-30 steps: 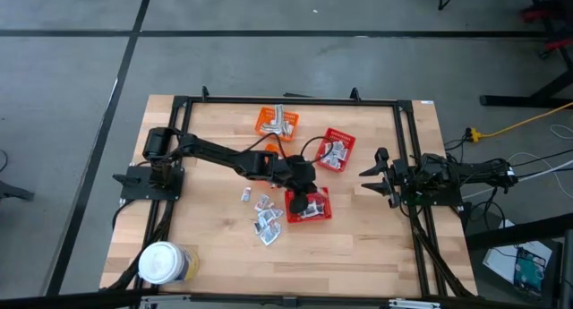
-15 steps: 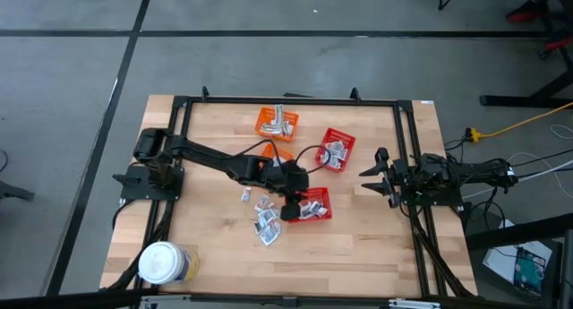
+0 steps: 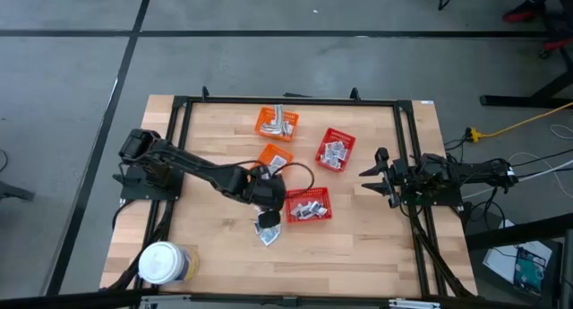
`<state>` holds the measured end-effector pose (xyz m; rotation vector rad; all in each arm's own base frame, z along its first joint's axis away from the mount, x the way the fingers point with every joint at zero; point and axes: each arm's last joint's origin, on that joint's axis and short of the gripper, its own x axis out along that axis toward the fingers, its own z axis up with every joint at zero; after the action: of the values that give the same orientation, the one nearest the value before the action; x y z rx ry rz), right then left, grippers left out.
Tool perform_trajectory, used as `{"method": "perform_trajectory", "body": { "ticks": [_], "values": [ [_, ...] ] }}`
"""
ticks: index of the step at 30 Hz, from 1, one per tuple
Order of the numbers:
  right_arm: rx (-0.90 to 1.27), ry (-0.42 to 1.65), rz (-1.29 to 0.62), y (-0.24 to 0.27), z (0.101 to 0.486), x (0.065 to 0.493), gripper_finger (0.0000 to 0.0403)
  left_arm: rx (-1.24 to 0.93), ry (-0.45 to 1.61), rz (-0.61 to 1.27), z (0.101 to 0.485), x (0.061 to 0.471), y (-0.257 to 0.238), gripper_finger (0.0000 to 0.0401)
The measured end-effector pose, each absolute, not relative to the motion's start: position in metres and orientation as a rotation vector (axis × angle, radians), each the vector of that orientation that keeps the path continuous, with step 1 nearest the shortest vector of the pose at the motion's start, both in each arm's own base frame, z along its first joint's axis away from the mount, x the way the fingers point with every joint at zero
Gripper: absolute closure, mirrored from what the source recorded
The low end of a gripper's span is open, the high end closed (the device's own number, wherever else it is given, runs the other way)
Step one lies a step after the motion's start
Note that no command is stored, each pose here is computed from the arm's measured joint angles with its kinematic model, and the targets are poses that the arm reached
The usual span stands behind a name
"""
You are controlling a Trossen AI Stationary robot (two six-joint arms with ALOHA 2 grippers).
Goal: Pick & Place First Aid Supplies
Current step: Put the orange ointment pack into the top red bin
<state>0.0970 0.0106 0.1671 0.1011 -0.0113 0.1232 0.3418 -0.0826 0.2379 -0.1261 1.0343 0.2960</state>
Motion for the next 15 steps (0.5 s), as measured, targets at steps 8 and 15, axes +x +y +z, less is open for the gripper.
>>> {"method": "perform_trajectory", "body": {
  "ticks": [8,15],
  "values": [
    [0.101,-0.011,0.123,0.011,0.167,0.097,0.024,-0.094,1.156,0.39,0.232,0.318,-0.105,0.0313],
    [0.101,-0.011,0.124,0.011,0.167,0.097,0.024,0.061,1.172,0.439,0.227,0.294,-0.123,0.0313]
  ]
}}
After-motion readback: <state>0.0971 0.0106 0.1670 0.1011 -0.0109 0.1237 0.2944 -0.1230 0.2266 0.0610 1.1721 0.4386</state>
